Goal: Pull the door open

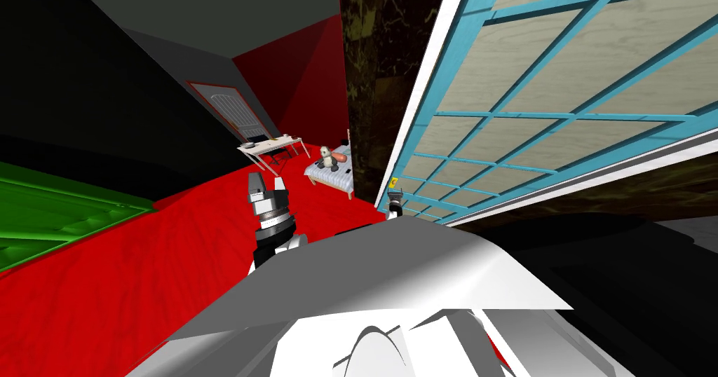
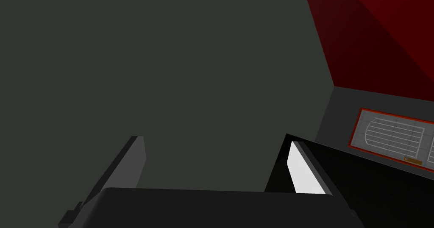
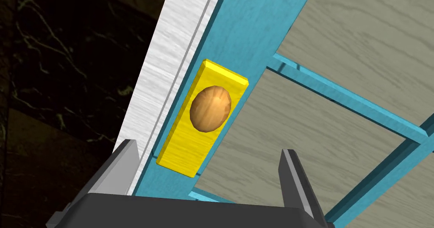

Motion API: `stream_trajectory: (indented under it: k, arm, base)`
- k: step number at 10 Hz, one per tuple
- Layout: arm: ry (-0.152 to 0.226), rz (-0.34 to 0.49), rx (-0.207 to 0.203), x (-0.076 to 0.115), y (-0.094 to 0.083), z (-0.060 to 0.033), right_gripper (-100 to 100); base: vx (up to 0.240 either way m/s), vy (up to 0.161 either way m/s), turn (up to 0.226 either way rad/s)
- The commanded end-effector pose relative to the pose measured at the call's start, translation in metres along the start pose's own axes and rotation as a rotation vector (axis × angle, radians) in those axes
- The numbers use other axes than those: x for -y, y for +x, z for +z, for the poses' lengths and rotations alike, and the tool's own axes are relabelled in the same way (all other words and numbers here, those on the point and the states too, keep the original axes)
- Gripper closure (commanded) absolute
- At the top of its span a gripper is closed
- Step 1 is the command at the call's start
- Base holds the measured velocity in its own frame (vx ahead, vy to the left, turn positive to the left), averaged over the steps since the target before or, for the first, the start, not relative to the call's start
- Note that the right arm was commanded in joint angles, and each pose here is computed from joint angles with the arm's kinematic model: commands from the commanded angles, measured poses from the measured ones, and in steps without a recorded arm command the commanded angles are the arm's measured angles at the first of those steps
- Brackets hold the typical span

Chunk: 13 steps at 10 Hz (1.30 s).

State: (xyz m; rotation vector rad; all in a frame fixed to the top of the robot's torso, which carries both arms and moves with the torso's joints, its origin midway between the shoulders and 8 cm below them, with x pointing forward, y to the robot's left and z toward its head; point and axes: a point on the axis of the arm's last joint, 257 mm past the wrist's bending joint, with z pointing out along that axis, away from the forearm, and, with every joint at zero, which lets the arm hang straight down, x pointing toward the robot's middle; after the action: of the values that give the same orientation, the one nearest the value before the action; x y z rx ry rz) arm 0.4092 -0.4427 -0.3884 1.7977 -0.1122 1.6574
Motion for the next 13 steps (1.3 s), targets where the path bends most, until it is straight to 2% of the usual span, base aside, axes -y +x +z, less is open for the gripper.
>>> stream_trajectory:
  k: [1, 3, 5, 6, 9, 12, 13]
  arm:
    - [-0.007, 0.069, 0.009, 0.002, -0.001, -0.0006, -100]
    - [-0.012, 0.124, 0.016, 0.004, -0.001, -0.0013, -100]
    - [-0.023, 0.215, 0.029, 0.007, -0.003, -0.0027, -100]
    - [-0.023, 0.228, 0.029, 0.007, -0.003, -0.0027, -100]
    - [-0.036, 0.352, 0.044, 0.011, -0.005, -0.0047, -100]
    - [-0.045, 0.427, 0.053, 0.014, -0.006, -0.0061, -100]
    - [-0.043, 0.409, 0.051, 0.014, -0.006, -0.0058, -100]
  base:
    - [-0.043, -0.005, 0.042]
    - [-0.055, -0.006, 0.047]
    - [-0.051, -0.003, 0.053]
    - [-0.042, -0.005, 0.013]
    - [-0.047, -0.012, 0.041]
    - [-0.041, -0.003, 0.032]
    - [-0.018, 0.000, 0.005]
